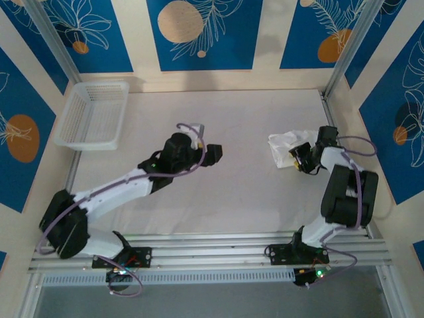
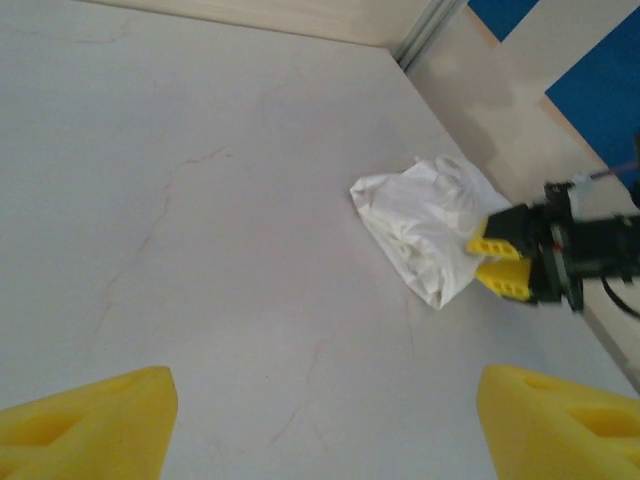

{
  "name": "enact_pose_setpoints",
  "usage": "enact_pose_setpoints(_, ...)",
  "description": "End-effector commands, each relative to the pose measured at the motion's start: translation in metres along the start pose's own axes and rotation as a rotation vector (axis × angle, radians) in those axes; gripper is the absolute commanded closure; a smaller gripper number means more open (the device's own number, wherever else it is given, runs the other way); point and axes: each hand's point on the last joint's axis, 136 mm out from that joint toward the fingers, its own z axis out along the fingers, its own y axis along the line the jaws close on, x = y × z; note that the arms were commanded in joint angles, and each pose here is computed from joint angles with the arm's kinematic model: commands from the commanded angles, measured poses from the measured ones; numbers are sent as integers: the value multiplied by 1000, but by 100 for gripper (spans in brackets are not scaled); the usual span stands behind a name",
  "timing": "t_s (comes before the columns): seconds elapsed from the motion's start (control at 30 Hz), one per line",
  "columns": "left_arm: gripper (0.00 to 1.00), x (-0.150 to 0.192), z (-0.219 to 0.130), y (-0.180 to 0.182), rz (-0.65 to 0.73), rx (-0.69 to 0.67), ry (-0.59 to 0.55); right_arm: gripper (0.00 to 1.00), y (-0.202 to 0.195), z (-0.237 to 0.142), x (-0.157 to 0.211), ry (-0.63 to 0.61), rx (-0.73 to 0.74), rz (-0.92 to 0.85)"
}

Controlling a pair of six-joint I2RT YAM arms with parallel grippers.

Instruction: Fold the inside-out t-shirt

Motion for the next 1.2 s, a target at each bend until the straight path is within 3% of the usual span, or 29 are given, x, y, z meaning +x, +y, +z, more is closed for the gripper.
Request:
enact_pose_setpoints(0.0,23,44,-10,45,39,-152,73,63,8,14,-31,-42,39,-40)
enact_pose_setpoints(0.2,23,56,-19,71,7,-238,49,72,19,49,-59,-57,137,-91)
enact_pose_setpoints(0.47,23,38,-10,66,82,-217,45,73,58,67,-99,-117,224,-167)
enact_pose_setpoints(0.63,23,43,-1,71,60,-200,73,72,85,81,-115,-130,283,-258)
enact_pose_setpoints(0.93,22,41,11,86,43,-204,99,70,116,113,-155,-108,276,-264)
enact_pose_setpoints(1.03,19,33,12,88,70,-204,74,67,143,101,-161,-144,235,-326)
enact_pose_setpoints(1.17,14,18,2,92,138,-242,23,61,169,52,-154,-173,202,-393)
